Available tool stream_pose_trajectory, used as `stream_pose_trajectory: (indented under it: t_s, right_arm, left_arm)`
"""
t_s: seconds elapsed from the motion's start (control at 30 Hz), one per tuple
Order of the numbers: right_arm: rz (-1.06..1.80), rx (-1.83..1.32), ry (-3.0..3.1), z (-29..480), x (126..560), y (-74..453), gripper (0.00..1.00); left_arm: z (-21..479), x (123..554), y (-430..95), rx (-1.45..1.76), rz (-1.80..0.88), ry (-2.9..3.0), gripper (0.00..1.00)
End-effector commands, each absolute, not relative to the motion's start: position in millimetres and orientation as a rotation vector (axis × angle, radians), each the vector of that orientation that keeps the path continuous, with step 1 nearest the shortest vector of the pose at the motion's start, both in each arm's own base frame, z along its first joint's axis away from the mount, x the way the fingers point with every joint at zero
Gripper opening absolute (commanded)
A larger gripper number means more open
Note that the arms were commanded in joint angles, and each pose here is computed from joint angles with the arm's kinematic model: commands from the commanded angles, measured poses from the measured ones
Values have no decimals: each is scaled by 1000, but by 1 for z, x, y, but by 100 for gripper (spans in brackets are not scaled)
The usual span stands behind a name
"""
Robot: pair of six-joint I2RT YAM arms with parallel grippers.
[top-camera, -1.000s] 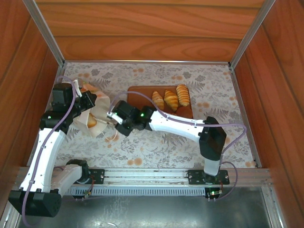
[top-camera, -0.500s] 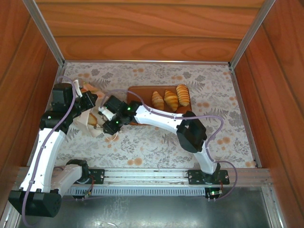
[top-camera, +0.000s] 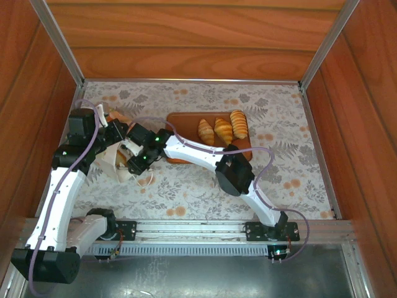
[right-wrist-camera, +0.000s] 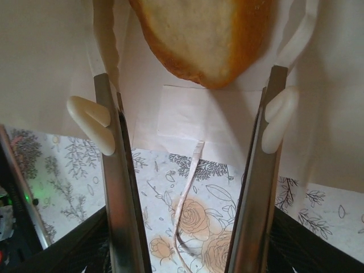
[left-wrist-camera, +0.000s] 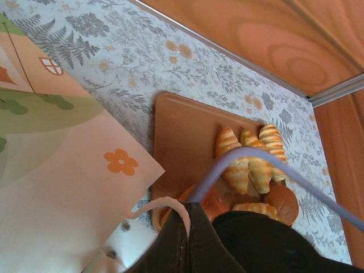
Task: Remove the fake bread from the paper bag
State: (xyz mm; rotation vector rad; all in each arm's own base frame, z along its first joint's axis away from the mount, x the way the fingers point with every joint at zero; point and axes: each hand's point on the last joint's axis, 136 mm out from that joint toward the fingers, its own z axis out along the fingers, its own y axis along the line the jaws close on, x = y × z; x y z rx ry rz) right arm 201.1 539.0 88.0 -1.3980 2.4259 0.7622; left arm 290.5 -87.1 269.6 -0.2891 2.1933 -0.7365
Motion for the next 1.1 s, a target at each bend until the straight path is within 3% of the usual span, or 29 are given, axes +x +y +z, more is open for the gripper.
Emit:
stream_pose_trajectory:
  t_s: [0.0, 0.13, 0.27, 0.8, 1.07]
  right_arm:
    - [809, -1395, 2425, 97, 199, 545, 59]
    - [787, -1383, 2427, 101, 201, 541, 44]
    - [707, -1331, 2388, 118, 211, 532, 39]
    - [478, -1113, 2296, 154, 225, 495, 38]
    - [554, -1134, 2251, 176, 213, 493, 39]
  left_arm:
    - [286, 293, -92, -246, -761, 2143, 0]
    - [286, 293, -90, -252, -750, 2141, 0]
    - [284, 293, -86, -267, -722, 2138, 0]
    - [288, 288, -63, -261, -534, 2114, 0]
    - [295, 284, -57, -229, -475, 2092, 0]
